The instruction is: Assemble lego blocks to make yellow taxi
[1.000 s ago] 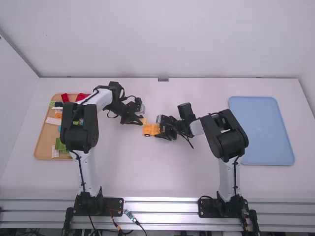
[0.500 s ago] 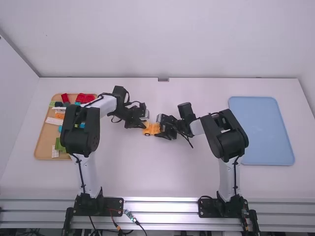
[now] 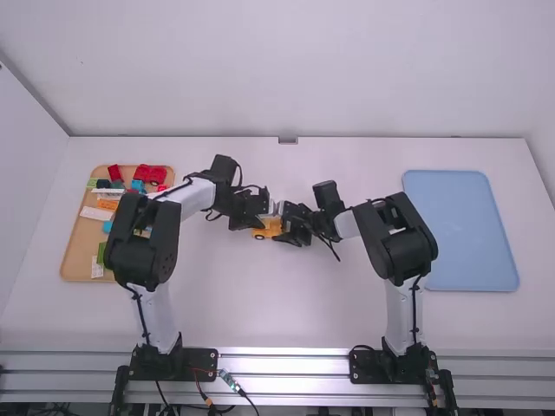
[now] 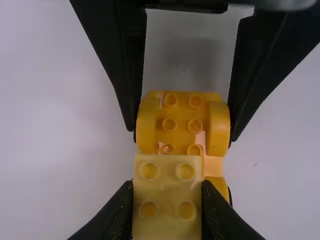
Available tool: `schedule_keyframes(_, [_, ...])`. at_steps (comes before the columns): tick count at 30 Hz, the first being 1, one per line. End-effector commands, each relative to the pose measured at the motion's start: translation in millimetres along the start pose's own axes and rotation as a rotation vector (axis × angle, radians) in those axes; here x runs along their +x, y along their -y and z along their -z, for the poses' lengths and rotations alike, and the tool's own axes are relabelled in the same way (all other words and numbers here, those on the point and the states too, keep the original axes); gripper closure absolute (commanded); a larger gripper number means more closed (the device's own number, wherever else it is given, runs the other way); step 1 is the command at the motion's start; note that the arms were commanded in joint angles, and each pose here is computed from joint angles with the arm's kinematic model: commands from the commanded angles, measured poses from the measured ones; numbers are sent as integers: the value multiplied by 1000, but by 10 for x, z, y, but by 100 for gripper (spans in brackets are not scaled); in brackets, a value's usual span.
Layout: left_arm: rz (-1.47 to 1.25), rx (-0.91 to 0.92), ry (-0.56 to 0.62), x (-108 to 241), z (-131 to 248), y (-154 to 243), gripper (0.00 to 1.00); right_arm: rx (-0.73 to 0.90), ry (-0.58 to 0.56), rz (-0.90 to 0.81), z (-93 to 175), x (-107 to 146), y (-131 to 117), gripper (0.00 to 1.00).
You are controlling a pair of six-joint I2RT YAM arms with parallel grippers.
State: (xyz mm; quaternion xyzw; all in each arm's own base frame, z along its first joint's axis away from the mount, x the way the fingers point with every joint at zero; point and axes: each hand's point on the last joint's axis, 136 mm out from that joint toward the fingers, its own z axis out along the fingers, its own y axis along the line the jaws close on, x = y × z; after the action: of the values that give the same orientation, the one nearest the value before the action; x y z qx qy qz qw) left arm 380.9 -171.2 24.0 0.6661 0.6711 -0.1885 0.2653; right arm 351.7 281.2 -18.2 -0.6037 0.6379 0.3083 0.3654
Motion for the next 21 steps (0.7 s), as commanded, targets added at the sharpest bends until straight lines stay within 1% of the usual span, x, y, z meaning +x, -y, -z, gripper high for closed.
schedule_keyframes(1, [32,7,-64,130,-9,89,98,-4,-8,-22,-25,44,28,39])
schedule_keyframes(8, [38,21,-82,211,-46,174,99,-10,-9,-13,-25,50,13,39])
schedule_keyframes(21, [57,50,-89,246,-58,275,98,-8,-11,-10,-25,53,18,39])
